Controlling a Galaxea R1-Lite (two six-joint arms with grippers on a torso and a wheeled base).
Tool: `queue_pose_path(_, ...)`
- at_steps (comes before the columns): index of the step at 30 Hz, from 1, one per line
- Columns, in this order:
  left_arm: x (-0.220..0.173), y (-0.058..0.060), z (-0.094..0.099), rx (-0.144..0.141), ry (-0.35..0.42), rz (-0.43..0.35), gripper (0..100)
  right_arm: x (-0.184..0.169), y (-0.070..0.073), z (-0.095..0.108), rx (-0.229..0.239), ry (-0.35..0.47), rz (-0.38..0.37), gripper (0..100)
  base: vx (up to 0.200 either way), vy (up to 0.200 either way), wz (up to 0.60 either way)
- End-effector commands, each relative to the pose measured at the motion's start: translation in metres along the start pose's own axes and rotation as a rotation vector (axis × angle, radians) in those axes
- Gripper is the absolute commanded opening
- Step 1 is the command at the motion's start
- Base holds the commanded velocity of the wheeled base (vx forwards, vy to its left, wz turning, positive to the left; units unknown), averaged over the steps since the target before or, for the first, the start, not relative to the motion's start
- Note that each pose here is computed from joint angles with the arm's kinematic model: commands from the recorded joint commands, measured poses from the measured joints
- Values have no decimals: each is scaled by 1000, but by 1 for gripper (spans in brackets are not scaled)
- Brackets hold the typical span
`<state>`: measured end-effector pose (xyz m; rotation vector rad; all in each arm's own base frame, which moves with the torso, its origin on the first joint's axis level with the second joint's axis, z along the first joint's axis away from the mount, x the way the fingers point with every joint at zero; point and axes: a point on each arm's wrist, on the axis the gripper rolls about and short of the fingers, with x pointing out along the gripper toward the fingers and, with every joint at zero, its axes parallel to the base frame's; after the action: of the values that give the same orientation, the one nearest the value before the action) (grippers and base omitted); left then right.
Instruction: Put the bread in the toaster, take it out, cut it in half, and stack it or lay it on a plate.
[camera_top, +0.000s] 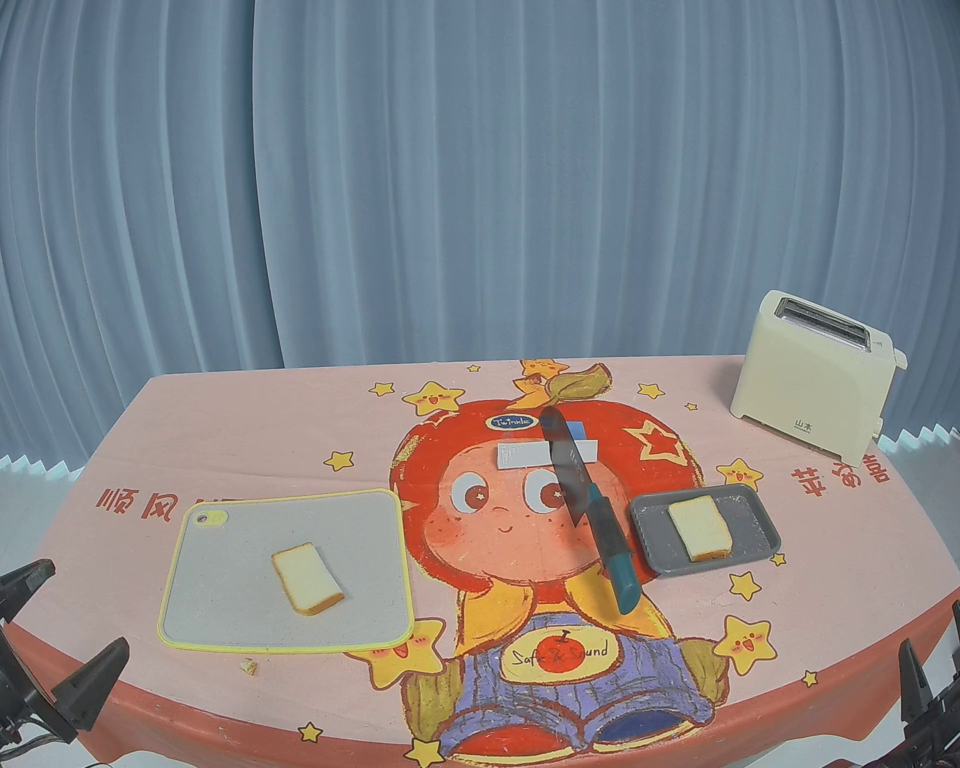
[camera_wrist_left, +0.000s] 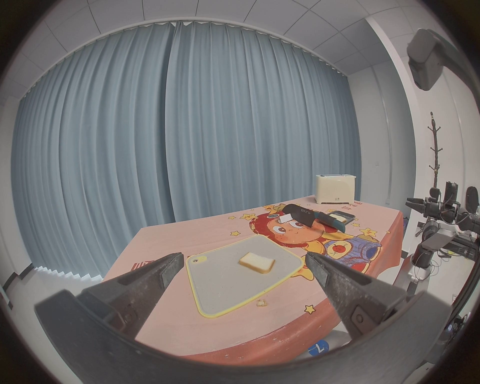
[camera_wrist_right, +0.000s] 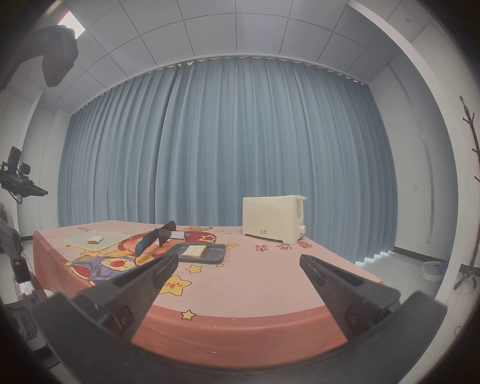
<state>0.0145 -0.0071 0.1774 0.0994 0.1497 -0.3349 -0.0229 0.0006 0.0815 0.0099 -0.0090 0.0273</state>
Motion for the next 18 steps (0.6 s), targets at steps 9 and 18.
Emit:
queue_pose_path(9,33,13,25,31,114,-24,100,0,0,-5,1,1,0,100,0,0,0)
queue_pose_path(18,42,18,34,40,130,-26,100,0,0,-5,1,1,0,100,0,0,0)
